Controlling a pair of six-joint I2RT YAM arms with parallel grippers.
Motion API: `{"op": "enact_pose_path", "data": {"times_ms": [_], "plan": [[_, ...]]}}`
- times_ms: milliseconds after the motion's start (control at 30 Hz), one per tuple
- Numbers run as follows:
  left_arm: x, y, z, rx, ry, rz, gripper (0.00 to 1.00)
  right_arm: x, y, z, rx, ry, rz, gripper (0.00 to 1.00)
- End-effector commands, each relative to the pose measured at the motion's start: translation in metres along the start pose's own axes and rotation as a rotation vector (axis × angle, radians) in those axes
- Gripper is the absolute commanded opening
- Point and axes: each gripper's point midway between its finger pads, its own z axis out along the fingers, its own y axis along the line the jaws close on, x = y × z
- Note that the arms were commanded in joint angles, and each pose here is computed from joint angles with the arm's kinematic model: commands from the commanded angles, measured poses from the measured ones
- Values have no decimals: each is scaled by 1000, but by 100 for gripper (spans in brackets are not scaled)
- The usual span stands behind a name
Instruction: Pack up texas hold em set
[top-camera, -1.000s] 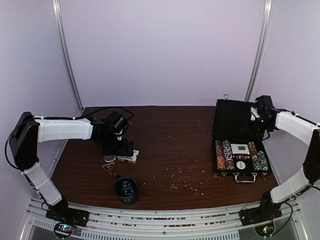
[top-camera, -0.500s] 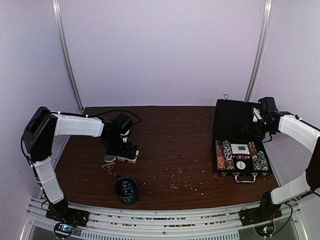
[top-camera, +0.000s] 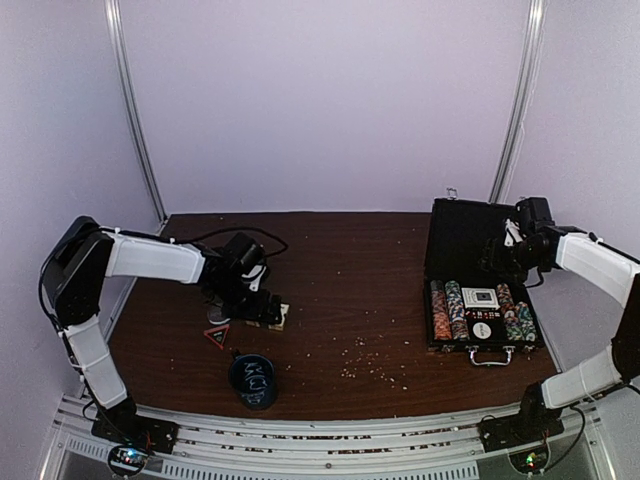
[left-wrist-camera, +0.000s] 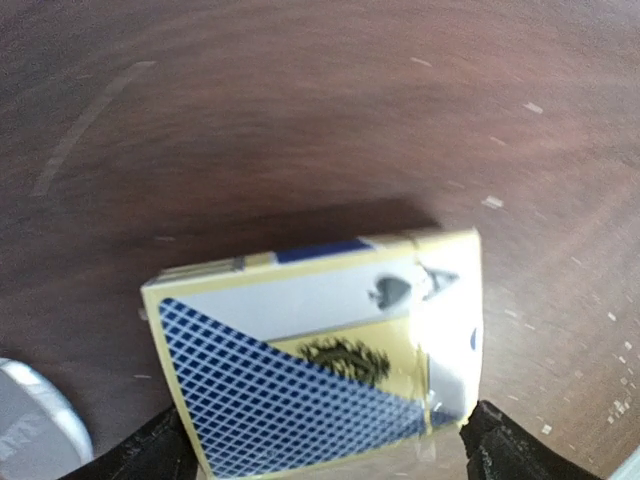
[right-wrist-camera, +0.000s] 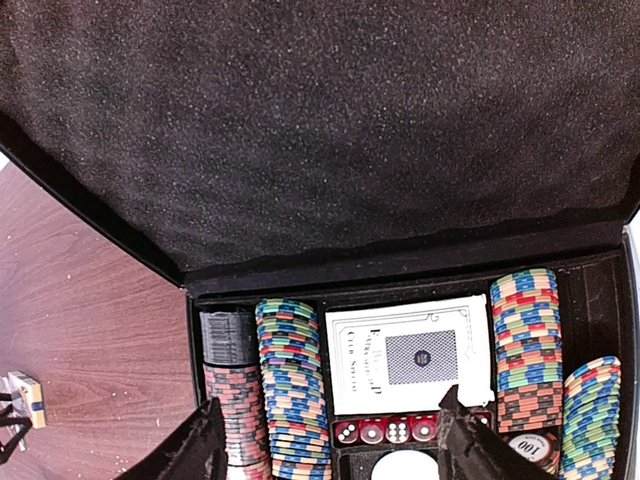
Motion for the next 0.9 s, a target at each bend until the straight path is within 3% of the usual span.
{"op": "enact_pose_path", "data": {"times_ms": [0,133,267,600,867], "plan": [[0,-64,-13,207,-37,125,94,-5,5,-7,-22,-34,10,70],[20,-106,-8,327,28,195,92,-3,5,-6,-29,-32,17,70],[31,-133,-7,332,45,275,92,-4,7,-6,-35,-33,20,70],[-19,-97,-48,48,-190,297,94,-1,6,-9,-38,-38,20,70],[-17,-91,-15,-5,-146,342,97,-5,8,-11,-44,-53,24,70]]}}
